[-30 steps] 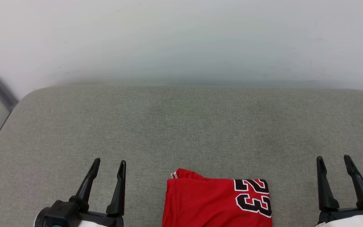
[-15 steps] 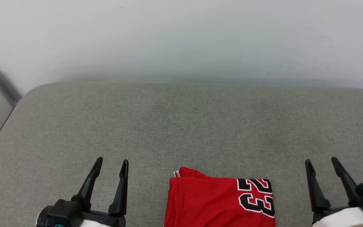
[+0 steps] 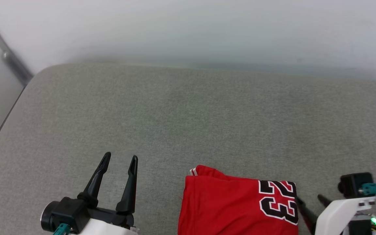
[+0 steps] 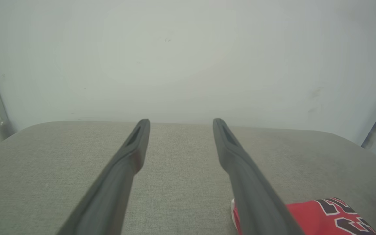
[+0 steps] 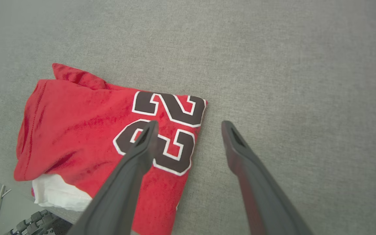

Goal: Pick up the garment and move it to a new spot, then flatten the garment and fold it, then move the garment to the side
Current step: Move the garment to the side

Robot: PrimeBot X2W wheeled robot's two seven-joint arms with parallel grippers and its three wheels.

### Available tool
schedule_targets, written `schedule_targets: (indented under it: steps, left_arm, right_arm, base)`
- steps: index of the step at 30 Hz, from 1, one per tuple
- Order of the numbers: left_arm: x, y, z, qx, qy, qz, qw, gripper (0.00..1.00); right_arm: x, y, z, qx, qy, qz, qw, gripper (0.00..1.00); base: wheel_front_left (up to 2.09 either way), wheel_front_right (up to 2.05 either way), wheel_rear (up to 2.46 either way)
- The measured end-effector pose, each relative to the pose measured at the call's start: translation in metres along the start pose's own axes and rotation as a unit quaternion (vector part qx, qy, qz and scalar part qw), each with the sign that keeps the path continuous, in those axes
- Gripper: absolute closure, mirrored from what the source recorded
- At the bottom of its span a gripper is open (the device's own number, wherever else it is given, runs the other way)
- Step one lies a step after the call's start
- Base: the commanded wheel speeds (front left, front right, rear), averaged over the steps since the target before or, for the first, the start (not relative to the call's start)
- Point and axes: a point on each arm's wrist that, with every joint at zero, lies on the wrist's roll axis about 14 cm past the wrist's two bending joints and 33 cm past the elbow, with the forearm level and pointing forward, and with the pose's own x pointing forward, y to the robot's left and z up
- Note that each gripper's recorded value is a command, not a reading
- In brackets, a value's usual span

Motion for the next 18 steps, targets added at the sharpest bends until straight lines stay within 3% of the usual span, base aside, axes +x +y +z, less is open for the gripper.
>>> schedule_targets:
  steps: [5, 18]
  left_arm:
    - [0.003, 0.006, -0.004, 0.003, 0.007, 0.010, 1.000, 0.00]
    - [0.007, 0.026, -0.011, 0.010, 0.018, 0.043, 0.999, 0.00]
  right_arm:
    - [0.018, 0.005, -0.036, 0.006, 0.106, 0.009, 0.994, 0.00]
    - [0.055, 0.024, -0.086, 0.004, 0.232, 0.044, 0.972, 0.00]
  base:
    - [0.00, 0.00, 0.00]
    - [0.00, 0.00, 0.00]
